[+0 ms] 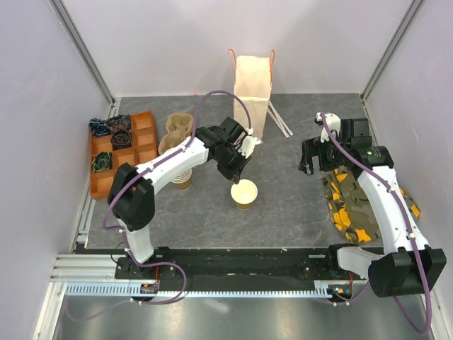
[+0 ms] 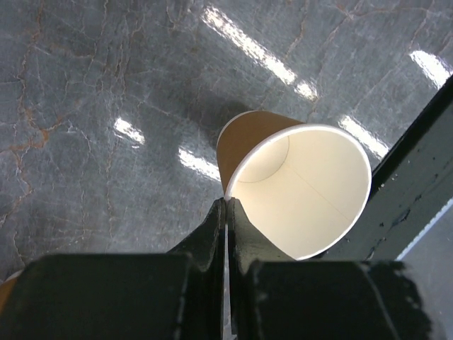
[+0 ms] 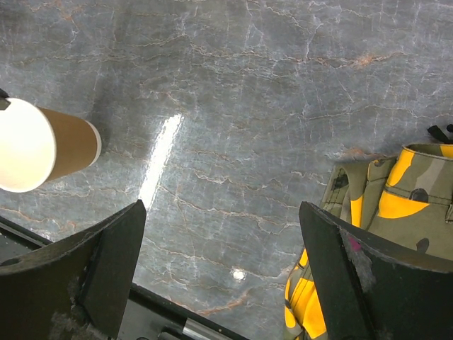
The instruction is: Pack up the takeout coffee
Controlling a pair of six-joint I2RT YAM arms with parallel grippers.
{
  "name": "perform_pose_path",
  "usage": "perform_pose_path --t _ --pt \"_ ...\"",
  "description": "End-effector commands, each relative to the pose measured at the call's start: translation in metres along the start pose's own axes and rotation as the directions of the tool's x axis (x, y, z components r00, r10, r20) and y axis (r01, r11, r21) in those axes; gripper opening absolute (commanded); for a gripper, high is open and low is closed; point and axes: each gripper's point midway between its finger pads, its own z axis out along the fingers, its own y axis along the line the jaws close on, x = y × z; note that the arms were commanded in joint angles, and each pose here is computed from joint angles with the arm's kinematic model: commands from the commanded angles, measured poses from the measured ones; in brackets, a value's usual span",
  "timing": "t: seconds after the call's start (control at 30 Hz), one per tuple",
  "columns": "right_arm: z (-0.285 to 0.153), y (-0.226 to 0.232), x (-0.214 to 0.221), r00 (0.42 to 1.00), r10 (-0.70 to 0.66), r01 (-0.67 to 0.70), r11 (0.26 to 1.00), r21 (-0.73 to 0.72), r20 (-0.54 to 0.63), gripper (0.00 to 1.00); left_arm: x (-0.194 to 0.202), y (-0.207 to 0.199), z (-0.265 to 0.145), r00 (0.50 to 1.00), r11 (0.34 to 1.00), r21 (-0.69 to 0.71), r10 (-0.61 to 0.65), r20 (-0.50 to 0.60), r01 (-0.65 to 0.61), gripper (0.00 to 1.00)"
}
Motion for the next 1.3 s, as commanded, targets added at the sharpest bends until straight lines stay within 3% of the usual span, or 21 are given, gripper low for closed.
perform_pose_path --t 0.0,0.23,0.3,0.4,0.43,0.53,0.67,0.8,0.97,1.1,1.27 --pt "0.002 -0.005 -0.006 1.0 -0.009 0.009 1.0 0.021 0.022 0.98 -0.011 0.001 0.009 0.998 1.0 -0.01 -0.014 0.058 0.014 0.02" --pt "0.002 -0.005 -0.007 1.0 -0.008 0.007 1.0 0.021 0.022 0.98 0.0 0.001 0.021 0.999 0.999 -0.011 -0.035 0.042 0.035 0.03" --pt "0.003 -0.005 -0.007 1.0 -0.008 0.008 1.0 0.021 0.02 0.98 0.003 0.002 0.023 0.999 0.999 -0.014 -0.037 0.034 0.037 0.08" --pt "0.002 -0.005 -0.007 1.0 -0.01 0.009 1.0 0.023 0.025 0.98 0.002 0.002 0.02 0.998 0.999 -0.02 -0.035 0.046 0.036 0.26" --pt "0.002 -0.005 -0.008 1.0 -0.01 0.009 1.0 0.024 0.026 0.98 0.002 0.002 0.019 0.998 0.999 -0.022 -0.031 0.047 0.032 0.37" --pt "0.001 -0.005 -0.008 1.0 -0.009 0.008 1.0 0.025 0.026 0.98 -0.003 0.004 0.012 0.998 0.999 -0.041 -0.023 0.067 0.026 0.52" --pt "0.0 -0.005 -0.009 0.999 -0.011 0.01 1.0 0.027 0.03 0.98 -0.021 0.0 -0.019 0.989 0.999 -0.054 0.009 0.15 -0.001 0.61" --pt "-0.002 -0.005 -0.009 0.999 -0.016 0.015 0.999 0.029 0.036 0.98 -0.031 -0.008 -0.071 0.967 0.995 -0.054 0.093 0.237 -0.082 0.79" --pt "-0.003 -0.003 -0.008 0.999 -0.017 0.016 1.0 0.024 0.039 0.98 -0.017 0.013 -0.136 0.944 0.98 -0.173 0.144 0.298 -0.095 0.85" --pt "-0.004 -0.002 -0.007 0.999 -0.015 0.014 1.0 0.017 0.044 0.98 0.014 0.046 -0.188 0.935 0.974 -0.222 0.045 0.351 0.036 0.85" --pt "-0.001 0.001 -0.006 0.999 -0.011 0.011 1.0 -0.005 0.045 0.98 0.011 0.063 -0.21 0.919 0.965 -0.257 0.048 0.392 0.059 0.82"
